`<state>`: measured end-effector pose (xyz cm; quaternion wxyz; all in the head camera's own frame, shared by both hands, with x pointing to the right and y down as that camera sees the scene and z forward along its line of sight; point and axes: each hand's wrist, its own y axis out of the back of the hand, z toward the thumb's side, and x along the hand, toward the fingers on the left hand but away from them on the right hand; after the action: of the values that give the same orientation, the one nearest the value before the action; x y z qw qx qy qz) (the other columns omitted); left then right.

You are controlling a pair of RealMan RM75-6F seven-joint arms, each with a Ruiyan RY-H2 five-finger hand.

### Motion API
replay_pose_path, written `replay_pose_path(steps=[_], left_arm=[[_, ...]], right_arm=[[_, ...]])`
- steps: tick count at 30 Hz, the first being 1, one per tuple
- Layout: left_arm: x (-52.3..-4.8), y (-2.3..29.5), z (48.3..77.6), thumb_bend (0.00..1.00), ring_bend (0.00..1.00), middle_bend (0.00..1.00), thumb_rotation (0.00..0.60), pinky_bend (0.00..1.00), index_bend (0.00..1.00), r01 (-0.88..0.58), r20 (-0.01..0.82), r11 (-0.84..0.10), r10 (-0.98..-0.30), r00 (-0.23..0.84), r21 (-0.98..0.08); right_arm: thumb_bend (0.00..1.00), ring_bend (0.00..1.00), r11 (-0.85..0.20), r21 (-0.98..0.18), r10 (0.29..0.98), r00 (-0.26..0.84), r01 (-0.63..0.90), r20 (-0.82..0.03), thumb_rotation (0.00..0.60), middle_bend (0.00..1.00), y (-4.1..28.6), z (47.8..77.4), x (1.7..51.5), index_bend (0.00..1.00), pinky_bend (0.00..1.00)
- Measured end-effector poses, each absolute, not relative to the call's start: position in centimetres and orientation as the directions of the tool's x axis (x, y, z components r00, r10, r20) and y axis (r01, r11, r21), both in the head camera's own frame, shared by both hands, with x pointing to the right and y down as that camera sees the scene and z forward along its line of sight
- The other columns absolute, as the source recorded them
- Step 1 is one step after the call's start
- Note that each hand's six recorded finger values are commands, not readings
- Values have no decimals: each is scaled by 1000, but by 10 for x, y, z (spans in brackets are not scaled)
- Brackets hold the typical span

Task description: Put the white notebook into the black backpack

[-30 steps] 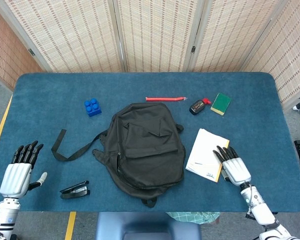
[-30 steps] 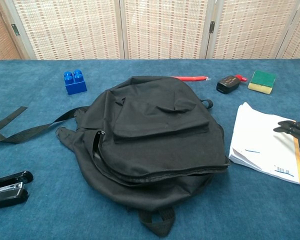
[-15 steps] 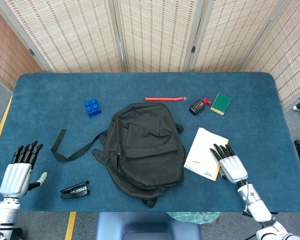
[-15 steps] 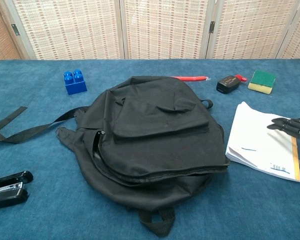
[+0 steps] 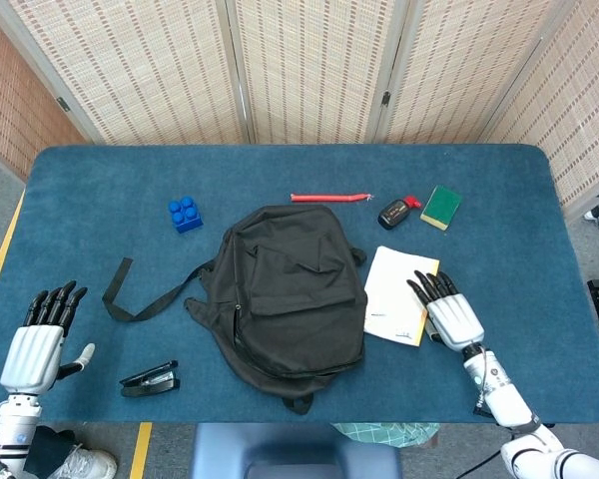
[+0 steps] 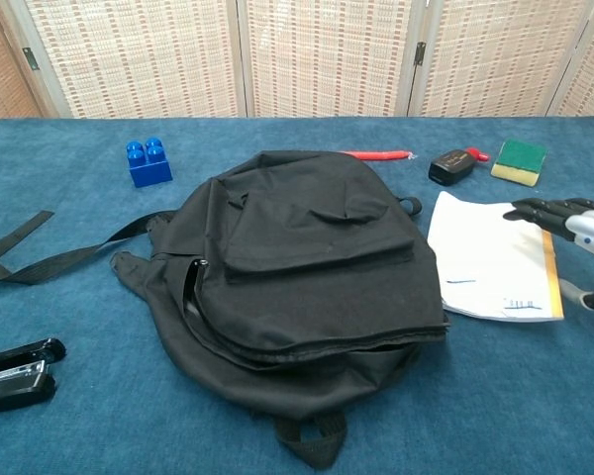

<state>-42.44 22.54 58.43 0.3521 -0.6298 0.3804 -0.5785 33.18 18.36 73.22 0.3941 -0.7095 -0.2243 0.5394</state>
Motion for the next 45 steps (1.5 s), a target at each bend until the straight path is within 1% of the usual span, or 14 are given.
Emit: replay_pose_path(steps=[5,13,21,23,26,29,34,41,45], left_arm=[[-425,225,584,358,67,61,600,0,51,-74,459,-460,-888,37,-885],[-426,226,585,358,67,61,600,0,50,-76,462,-463,-886,33,-883],[-430,228,585,358,67,61,600,0,51,-78,466,-466,-885,22,-881],[-428,227,586,358,67,61,600,0,51,-77,467,-468,-884,27,-880],[-425,226,587,358,67,61,600,0,51,-76,469,-470,-882,37,-879],[-422,225,587,358,67,61,600,0,51,-76,468,-470,-883,44,-879],[-422,225,587,358,67,61,600,0,51,-75,468,-470,-883,40,-880],[-422,226,588,358,67,61,600,0,51,-75,475,-477,-879,39,-876],[-422,225,588,358,67,61,600,0,51,-74,473,-475,-880,39,-877]], right_arm=[[510,14,-580,-809,746,335,-98,-576,600,3,177,731,322,0,0],[510,17,-586,-804,718,392,-106,-575,600,3,171,735,289,0,0],[510,36,-561,-825,747,391,-64,-538,600,16,169,725,293,5,0],[506,50,-553,-831,755,391,-50,-526,600,29,170,722,295,66,0],[450,70,-540,-841,769,392,-22,-504,600,72,172,719,296,188,0],[428,87,-531,-847,779,393,2,-488,600,122,173,719,295,281,3],[386,103,-518,-855,789,400,23,-467,600,175,176,719,294,367,13],[386,140,-508,-860,797,407,53,-446,600,260,177,718,290,483,37],[386,157,-510,-859,796,405,47,-451,600,289,178,721,290,530,43]])
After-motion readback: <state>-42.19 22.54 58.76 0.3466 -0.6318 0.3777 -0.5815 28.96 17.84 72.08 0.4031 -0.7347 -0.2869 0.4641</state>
